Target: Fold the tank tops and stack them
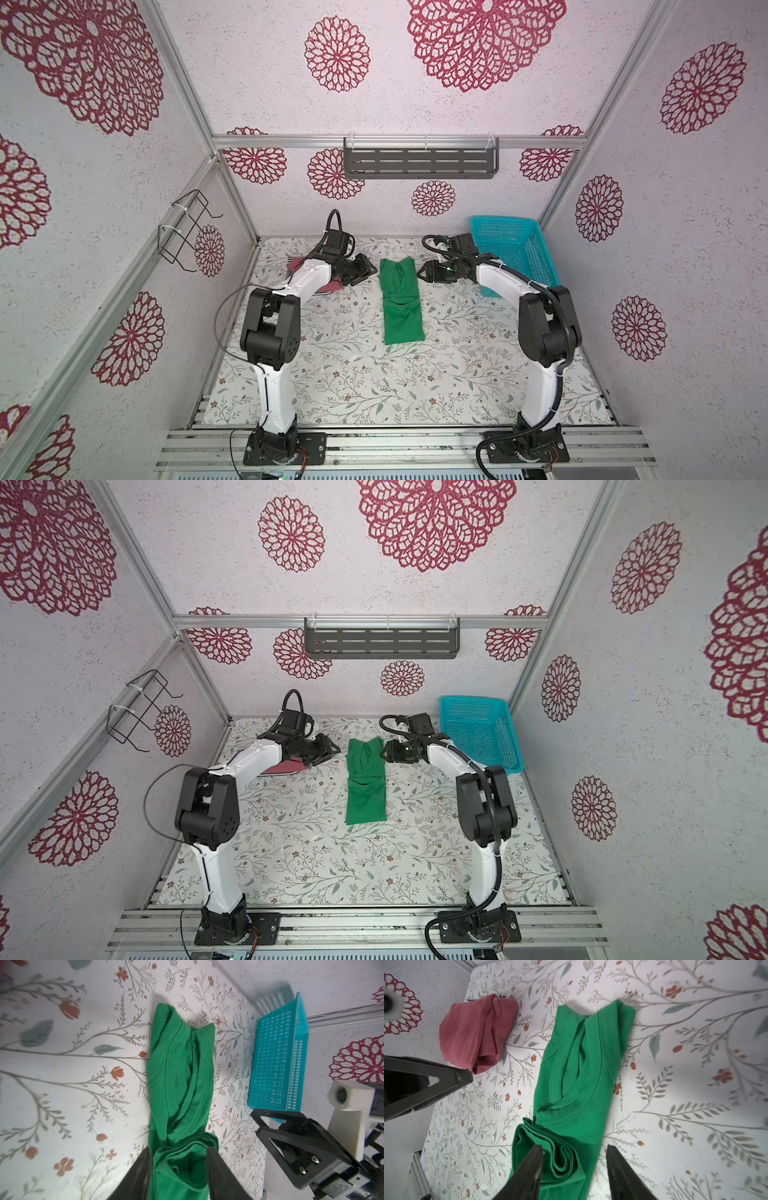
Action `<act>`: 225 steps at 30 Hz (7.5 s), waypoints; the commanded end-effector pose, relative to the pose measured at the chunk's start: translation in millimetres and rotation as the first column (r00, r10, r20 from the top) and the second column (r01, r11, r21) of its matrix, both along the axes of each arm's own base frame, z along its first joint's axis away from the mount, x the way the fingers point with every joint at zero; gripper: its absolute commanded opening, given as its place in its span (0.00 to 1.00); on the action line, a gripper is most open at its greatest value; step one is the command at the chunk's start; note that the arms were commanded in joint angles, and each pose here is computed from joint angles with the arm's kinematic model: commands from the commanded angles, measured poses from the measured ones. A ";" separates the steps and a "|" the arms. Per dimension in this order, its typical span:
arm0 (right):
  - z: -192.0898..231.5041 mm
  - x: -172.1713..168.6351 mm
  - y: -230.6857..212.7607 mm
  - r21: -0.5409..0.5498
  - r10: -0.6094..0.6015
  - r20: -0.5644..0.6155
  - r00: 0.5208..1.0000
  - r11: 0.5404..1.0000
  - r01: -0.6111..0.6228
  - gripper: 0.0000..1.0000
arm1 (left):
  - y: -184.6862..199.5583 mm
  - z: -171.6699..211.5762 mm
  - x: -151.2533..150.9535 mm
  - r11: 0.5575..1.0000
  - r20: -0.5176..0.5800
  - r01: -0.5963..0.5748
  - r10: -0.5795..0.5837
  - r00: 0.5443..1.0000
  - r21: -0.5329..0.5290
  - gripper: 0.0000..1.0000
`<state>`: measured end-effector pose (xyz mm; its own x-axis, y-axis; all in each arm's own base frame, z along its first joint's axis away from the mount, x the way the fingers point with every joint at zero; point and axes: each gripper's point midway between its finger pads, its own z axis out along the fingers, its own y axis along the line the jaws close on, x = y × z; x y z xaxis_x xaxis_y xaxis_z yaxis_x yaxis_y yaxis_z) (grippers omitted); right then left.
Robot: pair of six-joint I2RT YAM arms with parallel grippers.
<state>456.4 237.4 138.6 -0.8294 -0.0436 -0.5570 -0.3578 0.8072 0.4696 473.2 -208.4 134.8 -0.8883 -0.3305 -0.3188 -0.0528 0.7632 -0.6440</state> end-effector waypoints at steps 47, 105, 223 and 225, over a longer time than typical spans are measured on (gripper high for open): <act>-58.1 -151.1 31.6 0.064 0.084 -0.135 0.987 0.995 -0.076 0.53 | -37.8 -75.7 -149.3 0.997 -0.134 0.047 -0.038 0.990 0.058 0.49; -95.4 -173.7 33.3 0.107 -0.021 -0.219 0.975 0.993 0.046 0.26 | -44.6 -111.1 -153.1 0.991 -0.166 -0.089 0.105 0.980 0.102 0.42; 3.1 -285.4 27.4 0.138 0.048 -0.155 0.987 0.990 -0.026 0.00 | -21.0 13.8 -274.2 0.983 0.011 -0.182 0.182 0.983 0.001 0.00; 8.6 -275.9 30.2 0.111 0.054 -0.114 0.992 0.993 -0.041 0.00 | -17.3 26.8 -264.2 0.983 0.069 -0.186 0.185 0.980 0.010 0.00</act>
<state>170.2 271.4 142.4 -0.9223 0.0225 -0.3859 -0.2655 0.6887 0.6747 195.4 -236.9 142.0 -0.8303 -0.4829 -0.2782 -0.1994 0.7236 -0.6608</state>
